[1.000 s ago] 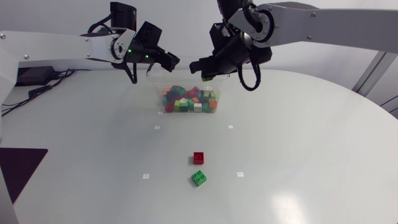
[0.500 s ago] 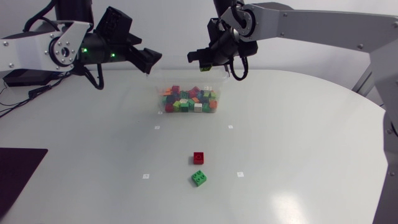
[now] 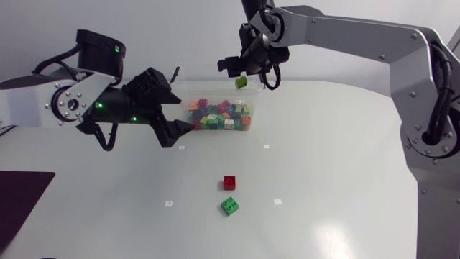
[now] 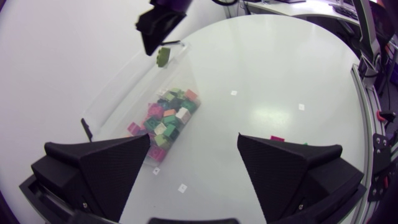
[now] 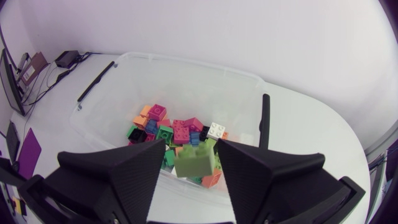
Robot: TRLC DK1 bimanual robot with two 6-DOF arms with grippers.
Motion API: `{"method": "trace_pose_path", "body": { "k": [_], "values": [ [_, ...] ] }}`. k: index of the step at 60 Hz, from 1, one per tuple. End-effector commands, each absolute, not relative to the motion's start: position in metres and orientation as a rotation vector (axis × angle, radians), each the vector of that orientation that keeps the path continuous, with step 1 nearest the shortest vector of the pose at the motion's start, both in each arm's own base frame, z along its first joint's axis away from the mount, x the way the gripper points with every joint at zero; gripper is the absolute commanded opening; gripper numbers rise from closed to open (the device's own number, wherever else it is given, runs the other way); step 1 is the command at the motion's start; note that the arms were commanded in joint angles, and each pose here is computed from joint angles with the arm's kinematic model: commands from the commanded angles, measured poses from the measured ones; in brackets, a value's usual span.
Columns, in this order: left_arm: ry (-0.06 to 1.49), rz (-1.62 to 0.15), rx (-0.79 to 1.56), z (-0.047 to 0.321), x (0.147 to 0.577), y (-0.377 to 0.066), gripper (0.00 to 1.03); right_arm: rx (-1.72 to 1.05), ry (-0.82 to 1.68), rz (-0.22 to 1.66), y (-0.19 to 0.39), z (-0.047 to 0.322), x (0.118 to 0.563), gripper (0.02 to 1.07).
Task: Place the duplo bricks in the container
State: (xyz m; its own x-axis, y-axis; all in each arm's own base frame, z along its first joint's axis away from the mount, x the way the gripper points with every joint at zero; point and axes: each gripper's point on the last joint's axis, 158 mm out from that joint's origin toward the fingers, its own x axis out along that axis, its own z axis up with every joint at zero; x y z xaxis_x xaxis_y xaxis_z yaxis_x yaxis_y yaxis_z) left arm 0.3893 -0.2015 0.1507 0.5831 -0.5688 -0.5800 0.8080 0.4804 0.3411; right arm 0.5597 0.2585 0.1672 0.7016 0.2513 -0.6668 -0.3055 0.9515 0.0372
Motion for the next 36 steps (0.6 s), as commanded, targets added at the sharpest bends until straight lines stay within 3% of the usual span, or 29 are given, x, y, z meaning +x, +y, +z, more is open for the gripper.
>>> {"method": "trace_pose_path", "body": {
  "k": [1, 20, 36],
  "values": [
    [0.449, -0.947, 0.685, 0.129, 0.368, -0.209, 0.98, -0.104, 0.741, 0.317, 0.265, 0.164, 0.558, 0.94],
    [0.530, -1.087, 0.750, 0.087, 0.326, -0.230, 0.98, -0.116, 0.712, 0.322, 0.239, 0.201, 0.533, 0.97],
    [0.586, -1.177, 0.829, 0.052, 0.319, -0.237, 0.97, -0.149, 0.665, 0.383, 0.202, 0.220, 0.475, 0.97]
  ]
}}
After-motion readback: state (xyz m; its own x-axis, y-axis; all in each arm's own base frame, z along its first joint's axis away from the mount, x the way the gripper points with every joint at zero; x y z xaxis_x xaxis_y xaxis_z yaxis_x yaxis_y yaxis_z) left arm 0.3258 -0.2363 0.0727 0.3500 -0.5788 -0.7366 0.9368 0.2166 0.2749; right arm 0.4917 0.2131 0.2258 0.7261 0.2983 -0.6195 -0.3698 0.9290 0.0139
